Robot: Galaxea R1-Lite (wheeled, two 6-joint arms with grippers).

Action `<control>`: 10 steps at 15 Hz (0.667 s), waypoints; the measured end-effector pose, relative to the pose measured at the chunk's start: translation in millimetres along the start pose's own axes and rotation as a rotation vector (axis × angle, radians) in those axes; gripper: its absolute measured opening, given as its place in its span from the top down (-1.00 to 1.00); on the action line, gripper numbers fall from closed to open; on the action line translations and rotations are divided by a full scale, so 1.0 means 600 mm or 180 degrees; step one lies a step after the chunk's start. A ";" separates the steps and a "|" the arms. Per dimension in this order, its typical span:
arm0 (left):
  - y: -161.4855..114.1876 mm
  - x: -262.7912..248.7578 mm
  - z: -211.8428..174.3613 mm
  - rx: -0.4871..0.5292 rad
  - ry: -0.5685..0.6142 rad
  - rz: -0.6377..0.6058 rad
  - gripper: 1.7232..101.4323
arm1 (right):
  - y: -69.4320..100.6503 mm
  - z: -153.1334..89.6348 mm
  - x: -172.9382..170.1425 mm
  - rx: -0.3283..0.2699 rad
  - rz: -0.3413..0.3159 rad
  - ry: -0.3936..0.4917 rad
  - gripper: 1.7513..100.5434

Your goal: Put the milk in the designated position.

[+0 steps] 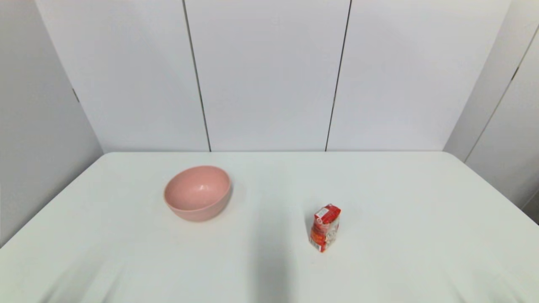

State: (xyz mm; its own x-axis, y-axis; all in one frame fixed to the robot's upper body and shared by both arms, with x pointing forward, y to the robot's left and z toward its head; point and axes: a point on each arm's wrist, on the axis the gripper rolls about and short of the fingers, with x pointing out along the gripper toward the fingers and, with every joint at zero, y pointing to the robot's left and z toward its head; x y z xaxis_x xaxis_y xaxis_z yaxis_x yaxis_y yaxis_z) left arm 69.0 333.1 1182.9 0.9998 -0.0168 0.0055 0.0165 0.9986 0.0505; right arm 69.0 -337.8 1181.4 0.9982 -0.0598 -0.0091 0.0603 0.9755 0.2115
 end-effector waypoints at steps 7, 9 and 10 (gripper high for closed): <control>0.000 0.000 0.000 -0.0001 0.0000 0.0000 -0.93 | 0.000 0.000 0.000 -0.0001 0.0001 0.0002 -0.95; 0.000 0.000 0.000 -0.0017 0.0004 0.0003 -0.93 | 0.000 0.000 0.000 -0.0001 0.0001 0.0000 -0.95; 0.000 0.000 0.000 -0.0074 0.0004 0.0024 -0.93 | 0.000 0.000 0.000 -0.0001 0.0001 0.0002 -0.95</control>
State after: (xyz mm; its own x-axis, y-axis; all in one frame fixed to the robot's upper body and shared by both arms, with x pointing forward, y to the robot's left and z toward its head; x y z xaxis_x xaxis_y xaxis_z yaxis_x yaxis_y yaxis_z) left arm 69.0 333.2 1182.8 0.9999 -0.0091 0.0045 0.0090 0.9996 0.0273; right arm 69.0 -337.7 1181.4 0.9982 -0.0593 -0.0096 0.0600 0.9756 0.2112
